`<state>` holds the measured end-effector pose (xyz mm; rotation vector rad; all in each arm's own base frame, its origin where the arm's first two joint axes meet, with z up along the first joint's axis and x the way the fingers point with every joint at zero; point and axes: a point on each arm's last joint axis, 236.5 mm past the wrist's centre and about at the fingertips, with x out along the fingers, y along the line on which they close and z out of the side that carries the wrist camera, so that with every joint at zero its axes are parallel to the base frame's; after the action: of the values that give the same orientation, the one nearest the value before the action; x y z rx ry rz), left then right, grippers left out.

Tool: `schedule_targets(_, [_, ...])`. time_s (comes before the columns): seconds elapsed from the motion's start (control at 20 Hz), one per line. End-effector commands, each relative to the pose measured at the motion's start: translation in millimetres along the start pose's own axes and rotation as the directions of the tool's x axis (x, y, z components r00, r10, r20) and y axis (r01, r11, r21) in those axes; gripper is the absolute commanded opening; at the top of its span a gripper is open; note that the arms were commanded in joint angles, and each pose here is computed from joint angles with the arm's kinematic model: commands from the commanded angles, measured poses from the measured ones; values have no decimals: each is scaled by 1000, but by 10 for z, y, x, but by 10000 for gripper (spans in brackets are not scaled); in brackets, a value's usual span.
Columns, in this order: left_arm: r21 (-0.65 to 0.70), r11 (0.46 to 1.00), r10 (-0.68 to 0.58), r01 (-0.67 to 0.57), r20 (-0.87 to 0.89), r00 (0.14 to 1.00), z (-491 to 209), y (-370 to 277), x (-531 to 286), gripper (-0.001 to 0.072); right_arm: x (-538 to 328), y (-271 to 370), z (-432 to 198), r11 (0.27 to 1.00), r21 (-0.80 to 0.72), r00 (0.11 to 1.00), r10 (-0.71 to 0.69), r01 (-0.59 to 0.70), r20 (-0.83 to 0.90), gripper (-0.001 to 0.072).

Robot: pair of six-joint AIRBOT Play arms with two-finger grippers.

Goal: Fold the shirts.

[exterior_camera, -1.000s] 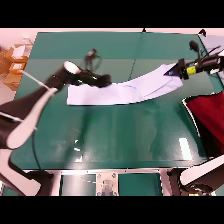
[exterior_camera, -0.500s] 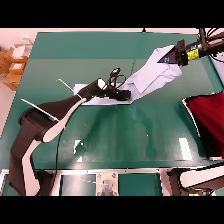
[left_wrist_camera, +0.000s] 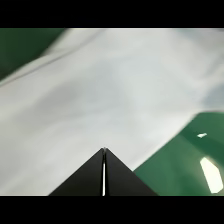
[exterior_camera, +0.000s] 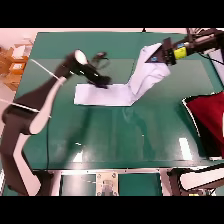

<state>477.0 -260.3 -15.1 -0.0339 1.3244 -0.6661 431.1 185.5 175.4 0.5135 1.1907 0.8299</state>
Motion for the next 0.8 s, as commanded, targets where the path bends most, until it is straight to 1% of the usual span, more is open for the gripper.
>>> schedule_targets(0.0, [-93, 937, 321, -335, -143, 936, -435, 1098, -971, 31, 558, 384, 112, 999, -31, 999, 39, -38, 29, 21])
schedule_targets(0.1, [-147, 908, 367, -391, -170, 915, -609, 1376, -1312, 31, 1084, 584, 126, 996, -55, 997, 67, -66, 28, 21])
schedule_targets(0.2, [-197, 894, 372, -402, -173, 912, -714, 1536, -1521, 31, 1733, 730, 64, 994, -63, 996, 88, -87, 20, 21])
schedule_targets(0.3, [-232, 883, 378, -408, -164, 911, -764, 1652, -1654, 31, 2476, 798, 28, 994, -60, 993, 94, -90, 64, 28])
schedule_targets(0.35, [-243, 879, 377, -409, -168, 911, -795, 1692, -1690, 31, 2831, 796, 5, 995, -56, 991, 90, -84, 100, 163])
schedule_targets(0.4, [-251, 877, 374, -409, -178, 910, -831, 1715, -1708, 31, 3170, 767, -5, 996, -53, 985, 79, -72, 151, 443])
schedule_targets(0.45, [-258, 875, 371, -409, -186, 910, -860, 1732, -1725, 31, 3386, 714, 12, 997, -46, 978, 68, -60, 198, 529])
schedule_targets(0.55, [-250, 877, 371, -410, -189, 909, -868, 1731, -1726, 31, 3430, 566, 55, 999, -39, 977, 45, -37, 210, 529])
schedule_targets(0.65, [-249, 878, 369, -408, -187, 910, -863, 1728, -1724, 31, 3085, 311, 186, 1000, -26, 985, 12, -8, 171, 525])
schedule_targets(0.7, [-250, 878, 370, -408, -186, 910, -861, 1728, -1724, 31, 2819, 123, 273, 1000, -8, 989, -9, 11, 149, 485])
schedule_targets(0.75, [-250, 878, 370, -408, -186, 910, -861, 1729, -1724, 31, 2548, -62, 355, 1000, 20, 991, -23, 21, 134, 479])
